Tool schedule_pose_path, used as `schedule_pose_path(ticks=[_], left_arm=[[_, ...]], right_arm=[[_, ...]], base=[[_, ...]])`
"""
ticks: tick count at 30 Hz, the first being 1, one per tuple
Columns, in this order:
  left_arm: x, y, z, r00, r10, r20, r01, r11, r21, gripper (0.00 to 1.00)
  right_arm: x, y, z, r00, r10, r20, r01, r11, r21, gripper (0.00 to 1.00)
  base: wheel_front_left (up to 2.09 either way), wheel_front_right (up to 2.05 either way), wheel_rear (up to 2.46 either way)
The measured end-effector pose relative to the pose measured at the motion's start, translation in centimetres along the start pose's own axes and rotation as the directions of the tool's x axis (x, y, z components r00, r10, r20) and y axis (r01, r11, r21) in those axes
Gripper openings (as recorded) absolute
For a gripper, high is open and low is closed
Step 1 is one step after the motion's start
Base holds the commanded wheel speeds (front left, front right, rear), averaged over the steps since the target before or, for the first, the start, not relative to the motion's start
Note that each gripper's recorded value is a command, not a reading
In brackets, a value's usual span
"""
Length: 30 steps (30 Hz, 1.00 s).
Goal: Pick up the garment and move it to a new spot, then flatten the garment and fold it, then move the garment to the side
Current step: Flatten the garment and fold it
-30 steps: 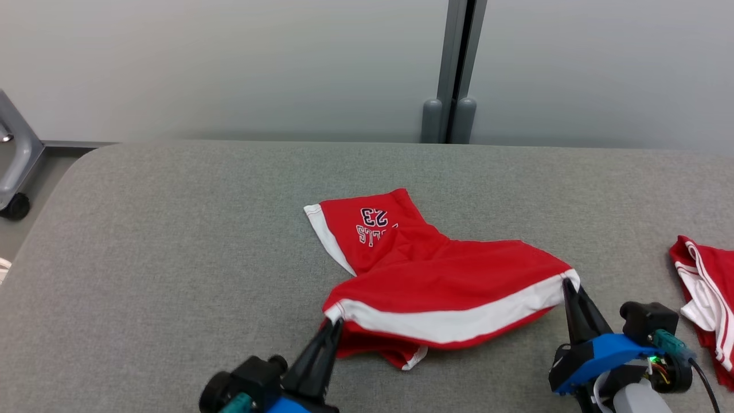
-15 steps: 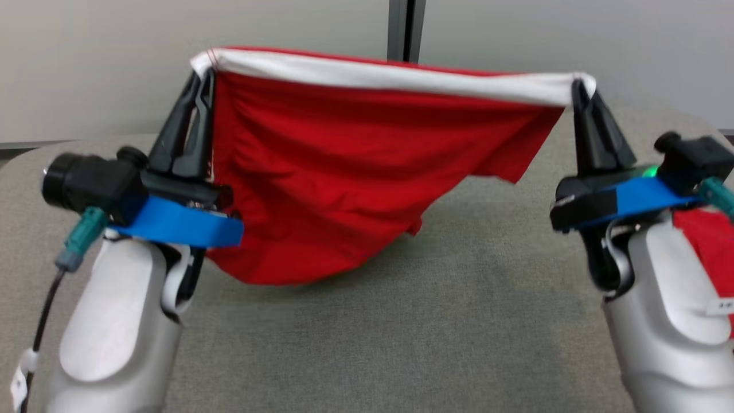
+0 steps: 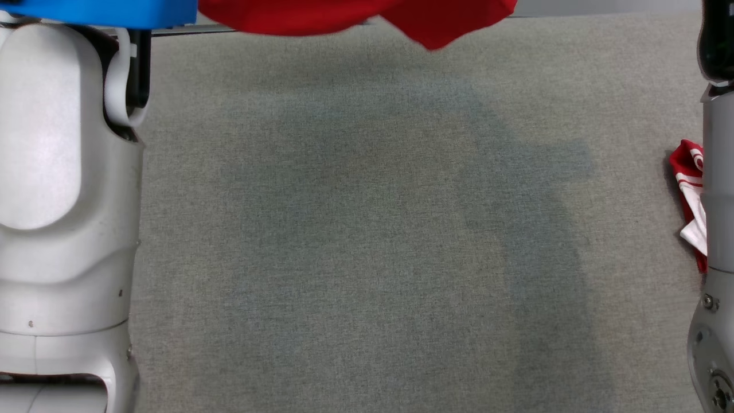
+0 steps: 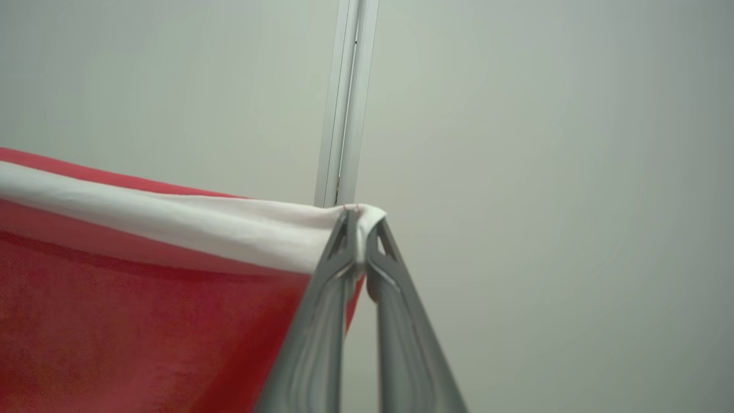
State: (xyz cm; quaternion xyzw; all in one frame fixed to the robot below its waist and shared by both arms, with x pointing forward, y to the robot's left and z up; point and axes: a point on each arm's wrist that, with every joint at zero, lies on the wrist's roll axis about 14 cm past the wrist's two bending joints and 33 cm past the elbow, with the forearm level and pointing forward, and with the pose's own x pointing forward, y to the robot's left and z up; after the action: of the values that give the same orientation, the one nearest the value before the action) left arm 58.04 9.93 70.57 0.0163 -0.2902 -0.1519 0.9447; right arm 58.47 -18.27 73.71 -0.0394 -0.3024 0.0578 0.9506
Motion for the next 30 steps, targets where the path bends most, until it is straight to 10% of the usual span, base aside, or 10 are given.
schedule_pose_path(ticks=[9,15,22,30], left_arm=[[-8.8,-3.1,-10.1,0.951,0.015,-0.310,-0.074,0.981,-0.178,0.00],[-21.8,-6.0,-15.9,0.797,0.013,-0.604,-0.217,0.939,-0.267,0.00],[-31.5,-9.4,-15.3,0.679,-0.033,-0.734,-0.302,0.898,-0.320,0.00],[-36.2,-10.6,-12.4,0.657,-0.022,-0.754,-0.348,0.878,-0.329,0.00]], right_arm=[[-7.4,1.9,-6.9,0.978,0.015,-0.210,0.000,0.997,0.071,0.00],[-20.5,4.4,-13.7,0.854,0.047,-0.519,0.038,0.988,0.152,0.00],[-32.1,5.6,-15.0,0.708,0.043,-0.705,0.112,0.979,0.172,0.00],[-36.5,6.4,-12.3,0.693,0.040,-0.719,0.134,0.974,0.184,0.00]], base=[[0.00,0.00,0.00],[0.00,0.00,0.00],[0.00,0.00,0.00],[0.00,0.00,0.00]])
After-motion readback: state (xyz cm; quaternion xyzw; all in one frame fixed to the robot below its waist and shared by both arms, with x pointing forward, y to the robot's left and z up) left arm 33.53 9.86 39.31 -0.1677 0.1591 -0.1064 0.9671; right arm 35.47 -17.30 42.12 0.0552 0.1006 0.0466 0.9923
